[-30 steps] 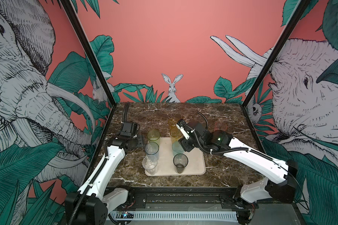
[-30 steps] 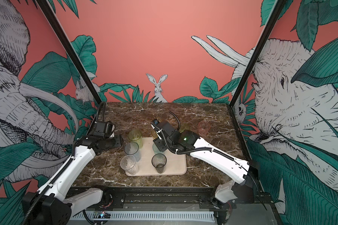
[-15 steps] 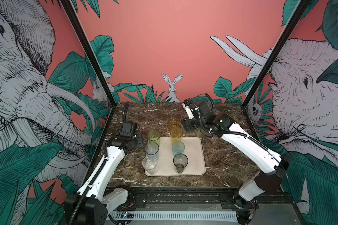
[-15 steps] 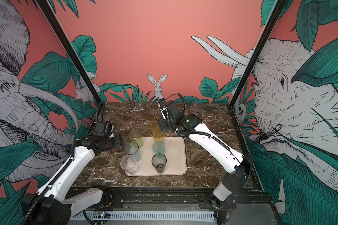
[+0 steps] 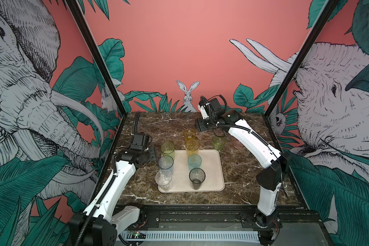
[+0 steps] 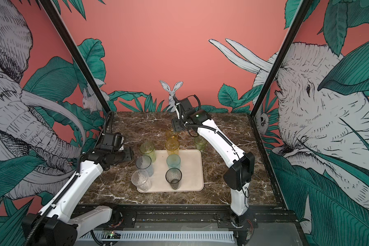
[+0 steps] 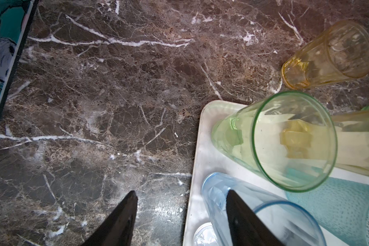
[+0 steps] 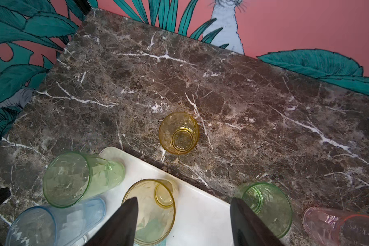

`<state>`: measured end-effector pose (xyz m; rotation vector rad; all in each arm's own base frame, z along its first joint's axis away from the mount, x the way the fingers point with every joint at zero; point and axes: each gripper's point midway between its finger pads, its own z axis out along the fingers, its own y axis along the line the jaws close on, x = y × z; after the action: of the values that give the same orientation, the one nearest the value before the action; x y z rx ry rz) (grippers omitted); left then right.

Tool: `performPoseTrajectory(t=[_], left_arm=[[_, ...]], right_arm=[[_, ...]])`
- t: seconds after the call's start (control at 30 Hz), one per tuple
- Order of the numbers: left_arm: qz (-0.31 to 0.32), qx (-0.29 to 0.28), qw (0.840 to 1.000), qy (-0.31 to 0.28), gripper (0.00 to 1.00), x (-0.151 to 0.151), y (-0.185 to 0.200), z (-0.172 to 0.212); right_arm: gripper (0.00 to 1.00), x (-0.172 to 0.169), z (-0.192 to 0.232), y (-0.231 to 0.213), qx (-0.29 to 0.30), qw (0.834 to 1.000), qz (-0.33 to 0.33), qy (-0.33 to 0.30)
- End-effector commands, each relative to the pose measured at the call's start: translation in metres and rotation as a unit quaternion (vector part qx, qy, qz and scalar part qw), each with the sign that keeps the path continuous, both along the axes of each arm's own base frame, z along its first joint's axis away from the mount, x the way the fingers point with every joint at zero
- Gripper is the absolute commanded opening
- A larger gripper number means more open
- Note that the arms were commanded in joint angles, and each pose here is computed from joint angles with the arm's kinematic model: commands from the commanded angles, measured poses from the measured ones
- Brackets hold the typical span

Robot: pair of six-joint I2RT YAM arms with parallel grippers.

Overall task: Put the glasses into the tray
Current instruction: 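Move the right gripper over the small yellow cup beyond the tray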

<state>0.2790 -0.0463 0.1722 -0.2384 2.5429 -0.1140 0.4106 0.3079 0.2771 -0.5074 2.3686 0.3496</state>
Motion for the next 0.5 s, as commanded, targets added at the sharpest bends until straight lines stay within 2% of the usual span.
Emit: performPoseTrajectory(t=[0.0,0.47], left_arm=[[0.003,0.0,1.0,-0.004,0.68,-0.005,0.003,0.009],[0.008,-0.004,1.0,-0.003,0.68,-0.008,0.003,0.003]], right_arm=[[0.7,0.003,-0.016,0.005,0.002,0.999,0.004,0.039],[0.69,0.031,-0.066,0.02,-0.006,0.996,-0.003,0.086]])
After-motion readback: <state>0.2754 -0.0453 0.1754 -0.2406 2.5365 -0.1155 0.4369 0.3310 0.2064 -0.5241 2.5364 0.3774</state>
